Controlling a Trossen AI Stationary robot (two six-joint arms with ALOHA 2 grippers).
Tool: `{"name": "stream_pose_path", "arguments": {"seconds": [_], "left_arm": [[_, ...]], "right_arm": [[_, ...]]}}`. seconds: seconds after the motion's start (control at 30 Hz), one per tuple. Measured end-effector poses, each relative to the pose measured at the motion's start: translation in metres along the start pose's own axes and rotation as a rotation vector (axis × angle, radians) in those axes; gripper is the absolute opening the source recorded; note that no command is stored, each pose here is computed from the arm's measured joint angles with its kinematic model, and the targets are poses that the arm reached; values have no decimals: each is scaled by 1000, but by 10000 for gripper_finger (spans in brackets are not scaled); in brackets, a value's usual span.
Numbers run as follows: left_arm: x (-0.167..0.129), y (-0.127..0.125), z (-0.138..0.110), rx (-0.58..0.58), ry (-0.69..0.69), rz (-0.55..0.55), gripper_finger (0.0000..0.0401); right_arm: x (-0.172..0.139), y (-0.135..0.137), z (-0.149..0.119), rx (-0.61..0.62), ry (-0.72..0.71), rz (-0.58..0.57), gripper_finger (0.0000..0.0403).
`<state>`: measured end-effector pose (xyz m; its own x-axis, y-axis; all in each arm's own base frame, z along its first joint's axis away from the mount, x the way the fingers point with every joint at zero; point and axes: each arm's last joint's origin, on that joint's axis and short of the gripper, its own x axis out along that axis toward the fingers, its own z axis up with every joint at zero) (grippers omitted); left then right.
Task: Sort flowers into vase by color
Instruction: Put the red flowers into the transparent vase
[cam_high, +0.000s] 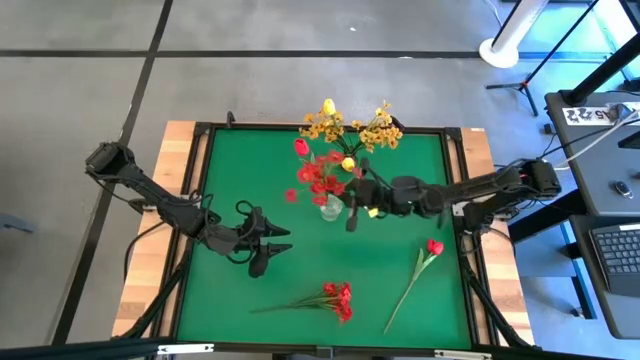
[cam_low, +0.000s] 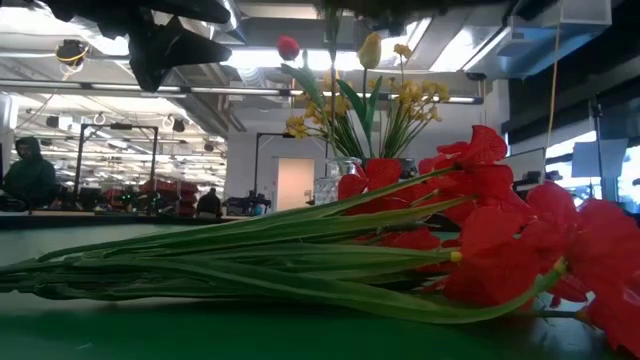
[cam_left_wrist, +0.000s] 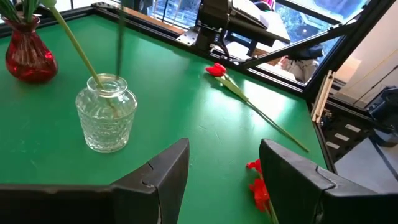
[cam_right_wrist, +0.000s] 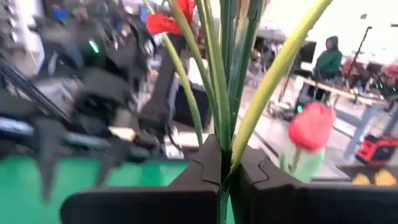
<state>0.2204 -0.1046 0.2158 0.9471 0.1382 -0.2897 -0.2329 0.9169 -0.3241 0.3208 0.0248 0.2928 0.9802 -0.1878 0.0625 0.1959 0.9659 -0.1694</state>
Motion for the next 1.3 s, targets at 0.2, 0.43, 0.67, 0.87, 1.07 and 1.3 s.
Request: {"name": "stream_pose_path", "arguments": {"seconds": [0.2,0.43,0.67,0.87,1.07,1.3], "left_arm": [[0,0,0,-1,0,0,190],[0,0,-1,4,5,4,190],[0,0,-1,4,6,4,190],[0,0,-1,-3,5,5,190],[0,1,-1,-22,7,5,190],[0,0,-1,-23,6,4,190]], "right_arm": [[11,-14,-19,-13,77,-27,5],[11,-16,-25,-13,126,-25,6],[11,-14,-34,22,207,-16,16],[8,-14,-30,42,206,11,73],[-2,-19,-23,61,251,-1,165],[-16,-22,-21,86,363,-11,238]]}}
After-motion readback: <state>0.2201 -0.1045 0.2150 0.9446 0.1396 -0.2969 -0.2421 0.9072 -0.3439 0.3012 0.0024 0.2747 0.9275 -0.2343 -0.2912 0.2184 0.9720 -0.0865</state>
